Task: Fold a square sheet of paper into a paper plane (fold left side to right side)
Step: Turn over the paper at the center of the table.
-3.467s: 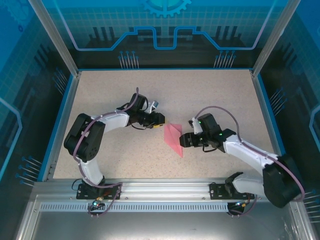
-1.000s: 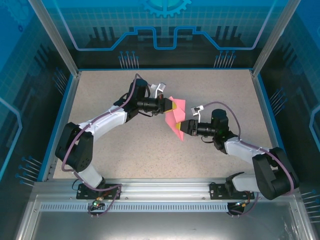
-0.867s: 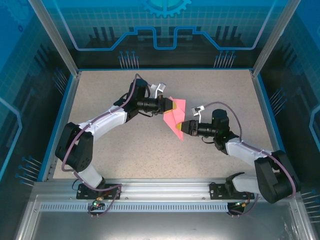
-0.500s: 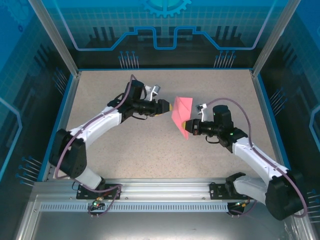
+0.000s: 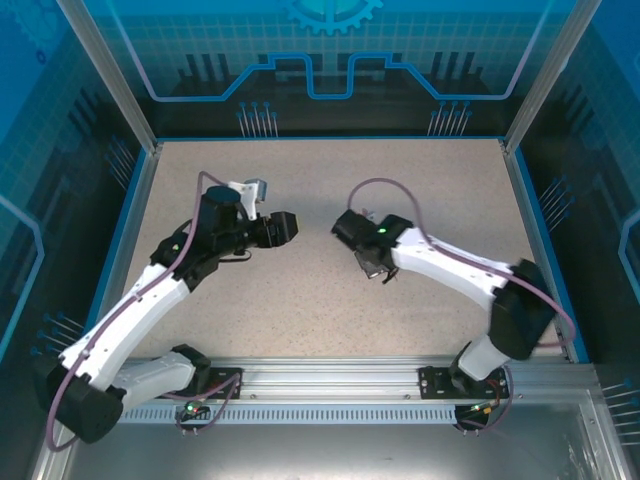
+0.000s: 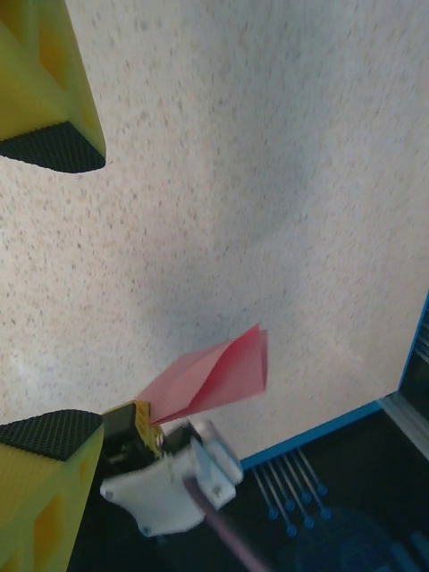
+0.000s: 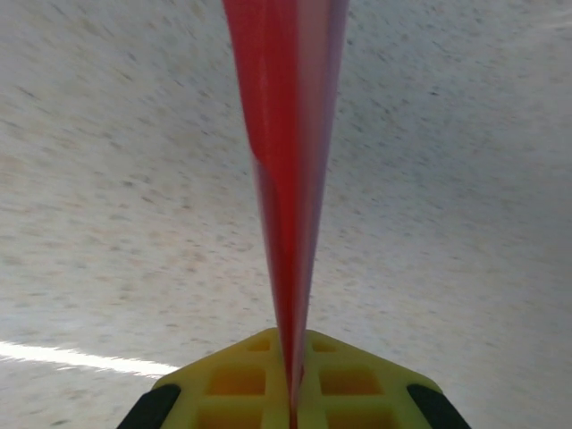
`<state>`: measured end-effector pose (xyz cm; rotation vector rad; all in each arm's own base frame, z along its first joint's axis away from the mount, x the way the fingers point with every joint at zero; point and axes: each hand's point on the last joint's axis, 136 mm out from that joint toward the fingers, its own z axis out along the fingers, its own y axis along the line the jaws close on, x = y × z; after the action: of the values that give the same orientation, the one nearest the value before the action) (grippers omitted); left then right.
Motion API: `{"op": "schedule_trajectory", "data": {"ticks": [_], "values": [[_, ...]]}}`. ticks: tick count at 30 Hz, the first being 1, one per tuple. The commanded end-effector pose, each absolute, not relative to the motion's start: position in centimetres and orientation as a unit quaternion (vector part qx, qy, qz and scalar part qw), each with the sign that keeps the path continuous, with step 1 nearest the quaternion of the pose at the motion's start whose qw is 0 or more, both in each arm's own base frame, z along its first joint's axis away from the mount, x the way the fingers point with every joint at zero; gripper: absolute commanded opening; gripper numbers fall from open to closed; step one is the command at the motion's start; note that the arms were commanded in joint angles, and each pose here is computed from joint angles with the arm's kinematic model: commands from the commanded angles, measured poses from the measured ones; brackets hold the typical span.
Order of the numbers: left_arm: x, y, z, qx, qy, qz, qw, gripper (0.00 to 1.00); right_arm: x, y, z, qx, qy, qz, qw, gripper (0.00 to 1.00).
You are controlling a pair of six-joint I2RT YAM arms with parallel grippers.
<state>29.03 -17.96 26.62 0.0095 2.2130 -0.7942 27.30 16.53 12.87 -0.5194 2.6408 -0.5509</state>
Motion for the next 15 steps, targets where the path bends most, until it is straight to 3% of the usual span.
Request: {"op": "schedule_trajectory", "data": {"ticks": [1, 10, 15], "values": [[28.0, -15.1, 25.8, -0.018, 0.879, -0.257, 0.403, 0.76, 27.4, 14.2, 13.8, -0.222, 0.892, -0.355, 0.172, 0.07], [27.0, -13.8, 25.8, -0.028, 0.877, -0.243, 0.414, 0.80, 27.7, 17.4, 6.9, -0.318, 0.834, -0.445, 0.065, 0.10], [27.0, -14.0, 25.3, -0.029, 0.881, -0.245, 0.403, 0.80, 26.4, 19.5, 4.0, -0.343, 0.853, -0.391, 0.035, 0.25]]}}
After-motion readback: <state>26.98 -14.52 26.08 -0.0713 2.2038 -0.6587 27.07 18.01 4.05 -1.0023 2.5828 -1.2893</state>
